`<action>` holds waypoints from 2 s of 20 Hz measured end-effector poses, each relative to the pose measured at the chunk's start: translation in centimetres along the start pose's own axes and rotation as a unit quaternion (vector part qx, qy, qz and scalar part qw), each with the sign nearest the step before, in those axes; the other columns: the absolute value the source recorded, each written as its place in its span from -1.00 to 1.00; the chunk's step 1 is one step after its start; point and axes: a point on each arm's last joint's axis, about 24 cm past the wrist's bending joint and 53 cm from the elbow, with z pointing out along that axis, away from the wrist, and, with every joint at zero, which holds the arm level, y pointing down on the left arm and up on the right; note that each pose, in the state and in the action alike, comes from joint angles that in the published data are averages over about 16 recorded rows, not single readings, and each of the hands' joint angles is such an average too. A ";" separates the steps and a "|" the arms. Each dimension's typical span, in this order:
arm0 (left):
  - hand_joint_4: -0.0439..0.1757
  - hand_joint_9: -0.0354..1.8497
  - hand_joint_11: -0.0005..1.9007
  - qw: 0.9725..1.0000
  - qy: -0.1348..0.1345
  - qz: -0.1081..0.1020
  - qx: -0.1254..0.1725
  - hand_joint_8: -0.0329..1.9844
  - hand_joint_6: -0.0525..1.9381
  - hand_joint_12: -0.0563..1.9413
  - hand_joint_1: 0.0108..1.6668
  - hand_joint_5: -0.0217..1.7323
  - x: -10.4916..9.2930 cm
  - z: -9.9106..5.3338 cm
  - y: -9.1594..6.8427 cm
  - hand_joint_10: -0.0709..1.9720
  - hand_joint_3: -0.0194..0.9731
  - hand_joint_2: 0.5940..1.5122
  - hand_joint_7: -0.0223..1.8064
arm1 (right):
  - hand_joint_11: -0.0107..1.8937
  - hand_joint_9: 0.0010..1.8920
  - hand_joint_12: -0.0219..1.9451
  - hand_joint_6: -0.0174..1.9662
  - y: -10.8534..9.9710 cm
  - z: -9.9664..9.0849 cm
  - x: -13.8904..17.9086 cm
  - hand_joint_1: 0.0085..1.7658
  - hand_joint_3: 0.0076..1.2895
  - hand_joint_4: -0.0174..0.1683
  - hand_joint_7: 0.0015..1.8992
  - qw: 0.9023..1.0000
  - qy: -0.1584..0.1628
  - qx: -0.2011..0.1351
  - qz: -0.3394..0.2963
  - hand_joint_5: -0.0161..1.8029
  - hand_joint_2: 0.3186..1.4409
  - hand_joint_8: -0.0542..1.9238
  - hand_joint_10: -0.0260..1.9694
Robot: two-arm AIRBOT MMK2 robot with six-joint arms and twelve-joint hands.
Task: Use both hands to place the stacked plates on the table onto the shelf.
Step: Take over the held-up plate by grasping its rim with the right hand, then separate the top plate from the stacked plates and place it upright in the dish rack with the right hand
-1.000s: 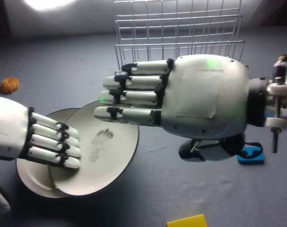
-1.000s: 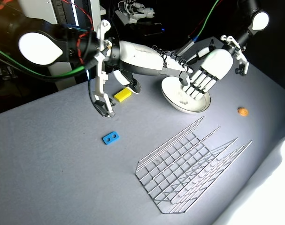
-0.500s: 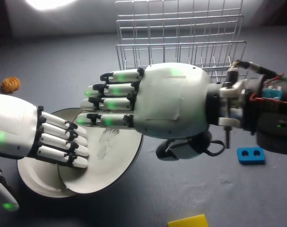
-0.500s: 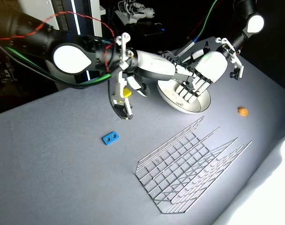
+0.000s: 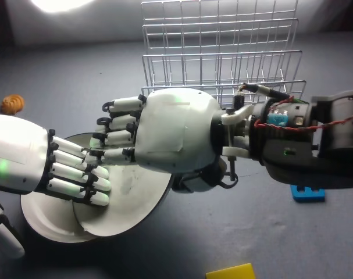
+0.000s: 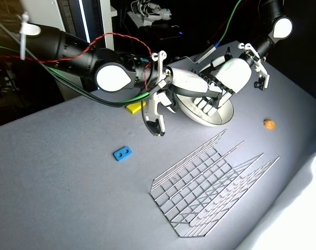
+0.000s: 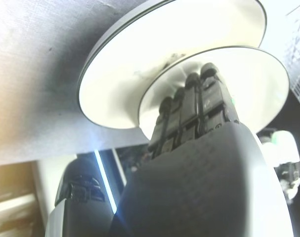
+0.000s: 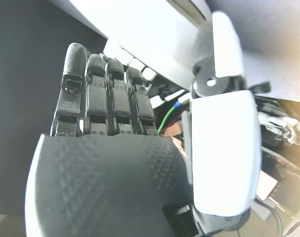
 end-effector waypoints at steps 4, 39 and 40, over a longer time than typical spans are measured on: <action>-0.62 -0.95 -0.98 1.000 0.000 -0.001 -0.001 -0.98 -0.94 -0.93 -1.00 -0.96 0.0 0.0 0.1 -0.93 -0.92 0.16 -0.99 | -0.93 -0.64 0.26 -0.94 0.0 1.1 0.6 0.22 -0.97 -0.83 -0.62 1.000 0.004 -0.001 -0.001 -0.63 0.19 -0.92 -0.85; -0.59 -0.94 -0.98 0.987 -0.133 -0.030 -0.090 -0.97 -0.94 -0.94 -1.00 -0.93 -7.9 -10.6 2.6 -0.93 -0.92 0.19 -0.96 | -0.08 0.07 0.22 0.02 2.9 1.5 -5.5 0.49 -0.99 -0.81 0.03 0.997 -0.061 -0.031 0.029 -0.05 0.19 0.04 0.11; -0.59 -0.94 -0.98 0.986 -0.134 -0.032 -0.095 -0.97 -0.94 -0.94 -1.00 -0.93 -7.9 -11.1 2.8 -0.93 -0.92 0.19 -0.96 | -0.08 0.07 0.22 0.03 3.1 1.3 -5.9 0.49 -0.99 -0.81 0.04 0.997 -0.063 -0.032 0.032 -0.05 0.19 0.04 0.11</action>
